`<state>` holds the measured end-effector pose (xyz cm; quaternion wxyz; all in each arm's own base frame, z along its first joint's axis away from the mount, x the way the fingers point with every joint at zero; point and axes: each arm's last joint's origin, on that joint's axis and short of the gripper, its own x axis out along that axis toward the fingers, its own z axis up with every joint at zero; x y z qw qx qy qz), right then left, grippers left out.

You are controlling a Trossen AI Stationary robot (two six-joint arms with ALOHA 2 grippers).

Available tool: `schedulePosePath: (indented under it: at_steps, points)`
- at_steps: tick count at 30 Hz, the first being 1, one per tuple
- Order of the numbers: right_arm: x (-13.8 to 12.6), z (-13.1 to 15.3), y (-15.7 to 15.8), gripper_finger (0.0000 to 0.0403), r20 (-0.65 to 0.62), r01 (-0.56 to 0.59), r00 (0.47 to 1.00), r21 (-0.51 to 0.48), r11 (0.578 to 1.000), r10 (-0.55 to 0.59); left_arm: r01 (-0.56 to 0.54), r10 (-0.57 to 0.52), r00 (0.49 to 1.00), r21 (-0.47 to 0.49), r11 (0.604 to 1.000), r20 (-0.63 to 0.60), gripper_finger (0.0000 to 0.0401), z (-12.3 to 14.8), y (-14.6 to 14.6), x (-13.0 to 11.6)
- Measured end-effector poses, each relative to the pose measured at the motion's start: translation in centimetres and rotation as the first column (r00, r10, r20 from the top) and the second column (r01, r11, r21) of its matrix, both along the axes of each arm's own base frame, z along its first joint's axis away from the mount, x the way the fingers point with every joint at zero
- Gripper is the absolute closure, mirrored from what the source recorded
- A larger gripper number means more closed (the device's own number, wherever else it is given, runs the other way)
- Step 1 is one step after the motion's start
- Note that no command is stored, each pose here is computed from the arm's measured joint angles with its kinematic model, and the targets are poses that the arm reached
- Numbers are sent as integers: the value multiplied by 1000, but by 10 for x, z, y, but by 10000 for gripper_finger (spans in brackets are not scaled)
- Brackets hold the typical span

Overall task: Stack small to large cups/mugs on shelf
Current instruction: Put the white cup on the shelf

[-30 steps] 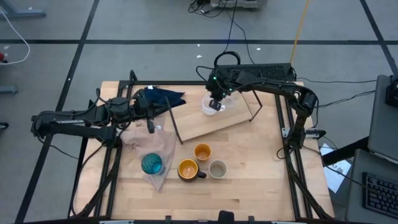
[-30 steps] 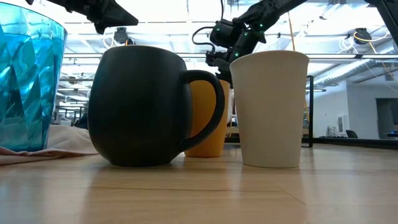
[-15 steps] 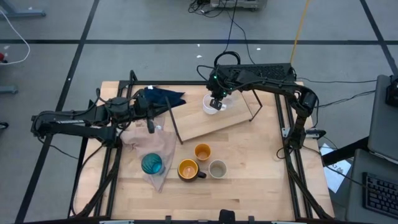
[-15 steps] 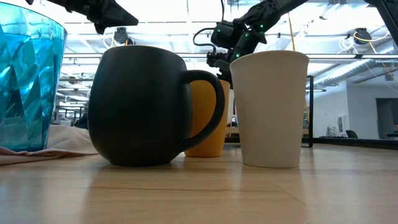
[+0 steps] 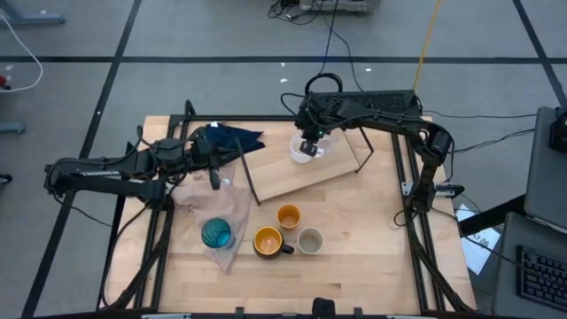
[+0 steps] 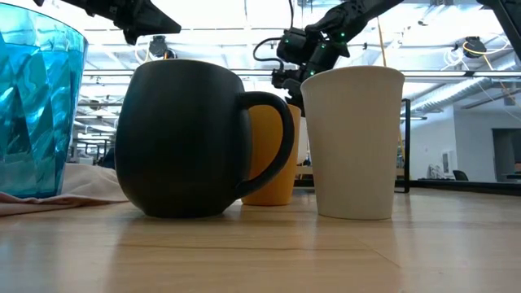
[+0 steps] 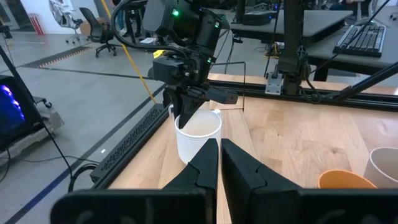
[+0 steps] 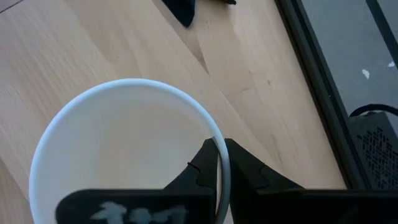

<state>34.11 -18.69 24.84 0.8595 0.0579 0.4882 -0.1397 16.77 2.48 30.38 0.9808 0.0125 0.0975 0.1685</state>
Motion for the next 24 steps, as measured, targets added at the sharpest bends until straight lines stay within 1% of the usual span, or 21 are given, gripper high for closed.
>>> schedulePosePath:
  at_steps: [8, 17, 24]
  points:
    - [0, 0, 0, 399, 1, 0, 1000, -1, 1000, 0, 0, 0, 1000, -1, 1000, 0, 380, 0, 0, 0]
    - [1, 0, 0, 379, 7, 2, 1000, -2, 1000, -2, -1, 1, 1000, -2, 1000, 1, 380, 0, 0, 0]
    - [1, 0, 0, 377, 9, -2, 1000, 0, 1000, 2, -1, 1, 1000, -4, 1000, 1, 380, 0, 0, 0]
